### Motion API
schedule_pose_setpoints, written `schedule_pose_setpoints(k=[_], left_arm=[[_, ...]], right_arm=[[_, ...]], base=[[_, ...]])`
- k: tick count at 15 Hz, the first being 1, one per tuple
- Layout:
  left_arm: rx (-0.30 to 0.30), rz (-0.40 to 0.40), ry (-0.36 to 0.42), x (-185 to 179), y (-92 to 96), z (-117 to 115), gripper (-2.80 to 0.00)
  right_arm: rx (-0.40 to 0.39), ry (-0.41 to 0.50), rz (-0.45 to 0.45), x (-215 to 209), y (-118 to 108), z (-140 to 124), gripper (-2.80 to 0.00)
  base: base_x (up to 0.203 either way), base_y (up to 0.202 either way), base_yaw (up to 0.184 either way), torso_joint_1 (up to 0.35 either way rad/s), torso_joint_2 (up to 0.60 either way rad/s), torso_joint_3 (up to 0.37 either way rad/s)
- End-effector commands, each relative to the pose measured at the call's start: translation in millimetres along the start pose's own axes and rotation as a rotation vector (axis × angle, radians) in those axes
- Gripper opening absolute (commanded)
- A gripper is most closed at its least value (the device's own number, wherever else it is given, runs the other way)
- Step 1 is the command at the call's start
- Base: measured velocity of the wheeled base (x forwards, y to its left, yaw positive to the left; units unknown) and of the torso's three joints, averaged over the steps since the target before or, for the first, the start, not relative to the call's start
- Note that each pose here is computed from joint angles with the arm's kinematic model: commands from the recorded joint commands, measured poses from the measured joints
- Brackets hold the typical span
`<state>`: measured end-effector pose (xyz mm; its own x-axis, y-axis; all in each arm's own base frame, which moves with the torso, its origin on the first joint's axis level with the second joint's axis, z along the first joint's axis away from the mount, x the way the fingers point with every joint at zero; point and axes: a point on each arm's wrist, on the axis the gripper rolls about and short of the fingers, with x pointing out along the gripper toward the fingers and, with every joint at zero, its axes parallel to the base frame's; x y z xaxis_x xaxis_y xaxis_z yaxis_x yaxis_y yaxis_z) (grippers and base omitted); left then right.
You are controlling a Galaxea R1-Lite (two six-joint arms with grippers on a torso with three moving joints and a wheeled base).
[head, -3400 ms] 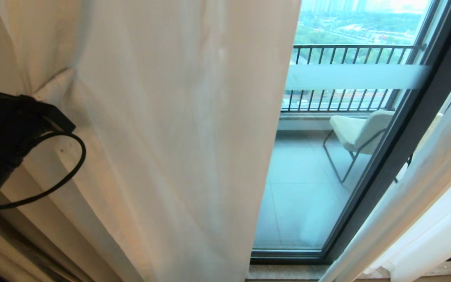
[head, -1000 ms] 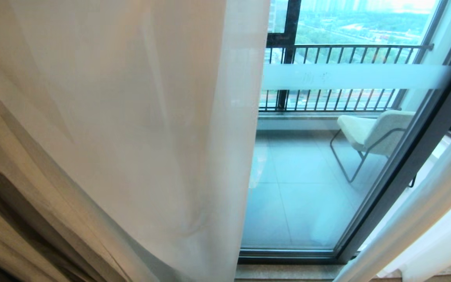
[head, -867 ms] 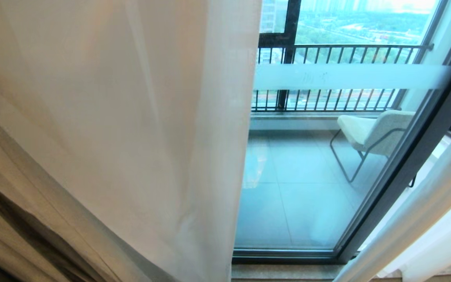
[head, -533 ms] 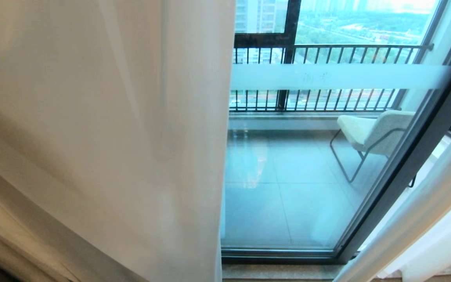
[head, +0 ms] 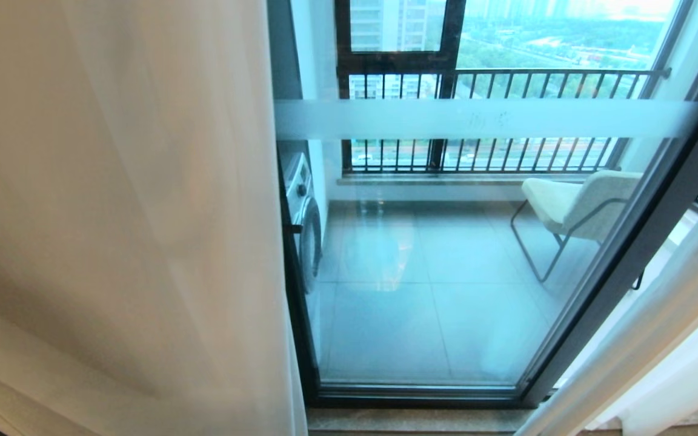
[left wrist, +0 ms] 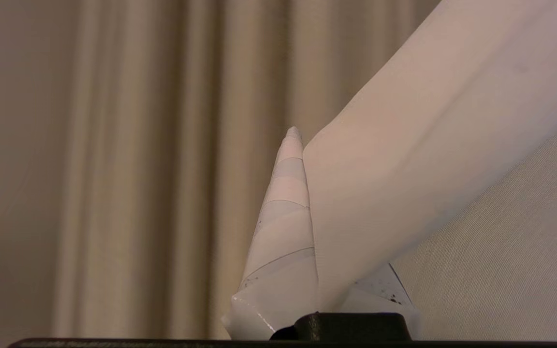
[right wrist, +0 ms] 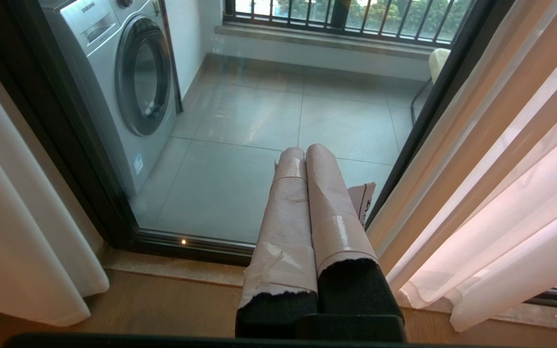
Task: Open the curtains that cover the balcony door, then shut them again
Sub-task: Pull the inner curtains open on both sides
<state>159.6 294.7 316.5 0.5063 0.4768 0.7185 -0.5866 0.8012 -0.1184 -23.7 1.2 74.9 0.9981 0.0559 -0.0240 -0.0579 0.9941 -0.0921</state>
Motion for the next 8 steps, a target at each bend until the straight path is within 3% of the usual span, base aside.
schedule_pose_setpoints(k=[1,8], left_arm=[[0.026,0.033,-0.009,3,30.0,-18,-2.8],[0.122,0.044,-0.073,9,105.5,-26,-2.8]], right_arm=[[0.0,0.003,0.001,0,0,0,-2.8],[0.0,0.01,0.002,1,0,0,-2.8]], base=[[0.0,0.0,0.0,0.0,0.0,0.0],[0.0,0.0,0.0,0.0,0.0,0.0]])
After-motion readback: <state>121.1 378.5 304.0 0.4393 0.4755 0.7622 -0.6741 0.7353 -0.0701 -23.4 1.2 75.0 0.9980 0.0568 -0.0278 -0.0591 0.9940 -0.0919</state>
